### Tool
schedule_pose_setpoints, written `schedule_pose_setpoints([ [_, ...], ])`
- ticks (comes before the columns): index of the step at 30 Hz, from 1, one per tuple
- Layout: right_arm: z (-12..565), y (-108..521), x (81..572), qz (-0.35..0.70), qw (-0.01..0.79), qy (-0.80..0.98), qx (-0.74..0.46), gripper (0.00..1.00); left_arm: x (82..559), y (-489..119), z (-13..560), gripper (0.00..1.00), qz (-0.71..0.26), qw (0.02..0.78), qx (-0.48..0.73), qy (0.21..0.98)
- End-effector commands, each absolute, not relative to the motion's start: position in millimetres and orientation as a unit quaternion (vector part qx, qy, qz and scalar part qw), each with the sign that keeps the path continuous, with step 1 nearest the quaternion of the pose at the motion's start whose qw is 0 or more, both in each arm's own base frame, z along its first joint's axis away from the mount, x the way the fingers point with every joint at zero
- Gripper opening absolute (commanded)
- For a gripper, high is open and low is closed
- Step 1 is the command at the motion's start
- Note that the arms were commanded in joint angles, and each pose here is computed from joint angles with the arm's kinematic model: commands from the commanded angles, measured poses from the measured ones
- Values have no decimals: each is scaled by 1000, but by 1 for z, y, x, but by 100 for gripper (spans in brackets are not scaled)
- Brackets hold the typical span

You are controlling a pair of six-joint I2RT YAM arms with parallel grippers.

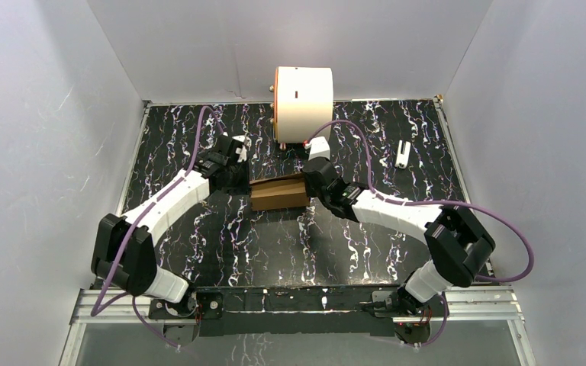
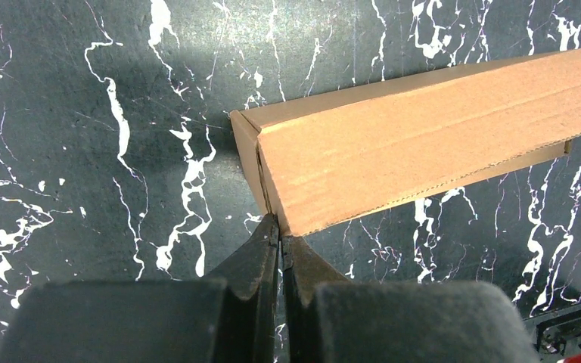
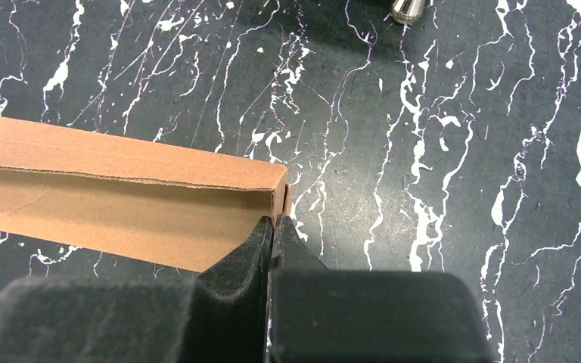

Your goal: Fold the paper box

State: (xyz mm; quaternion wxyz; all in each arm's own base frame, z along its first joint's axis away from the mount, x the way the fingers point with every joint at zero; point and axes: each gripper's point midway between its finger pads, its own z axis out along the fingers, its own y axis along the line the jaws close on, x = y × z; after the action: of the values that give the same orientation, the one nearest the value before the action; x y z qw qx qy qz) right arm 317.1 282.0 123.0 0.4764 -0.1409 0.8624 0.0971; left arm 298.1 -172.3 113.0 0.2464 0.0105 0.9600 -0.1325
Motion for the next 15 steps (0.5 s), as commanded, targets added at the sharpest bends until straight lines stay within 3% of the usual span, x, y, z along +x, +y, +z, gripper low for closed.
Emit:
schedule_pose_setpoints([
  [1, 105, 286, 300, 129, 447, 874, -142, 6, 274, -164, 93, 0, -117, 217, 9, 969],
  [8, 109, 297, 294, 177, 438, 874, -113, 7, 275, -166, 95, 0, -126, 231, 5, 965],
  [15, 76, 274, 288, 131, 432, 885, -118, 7, 278, -160, 97, 0, -116, 253, -9, 960],
])
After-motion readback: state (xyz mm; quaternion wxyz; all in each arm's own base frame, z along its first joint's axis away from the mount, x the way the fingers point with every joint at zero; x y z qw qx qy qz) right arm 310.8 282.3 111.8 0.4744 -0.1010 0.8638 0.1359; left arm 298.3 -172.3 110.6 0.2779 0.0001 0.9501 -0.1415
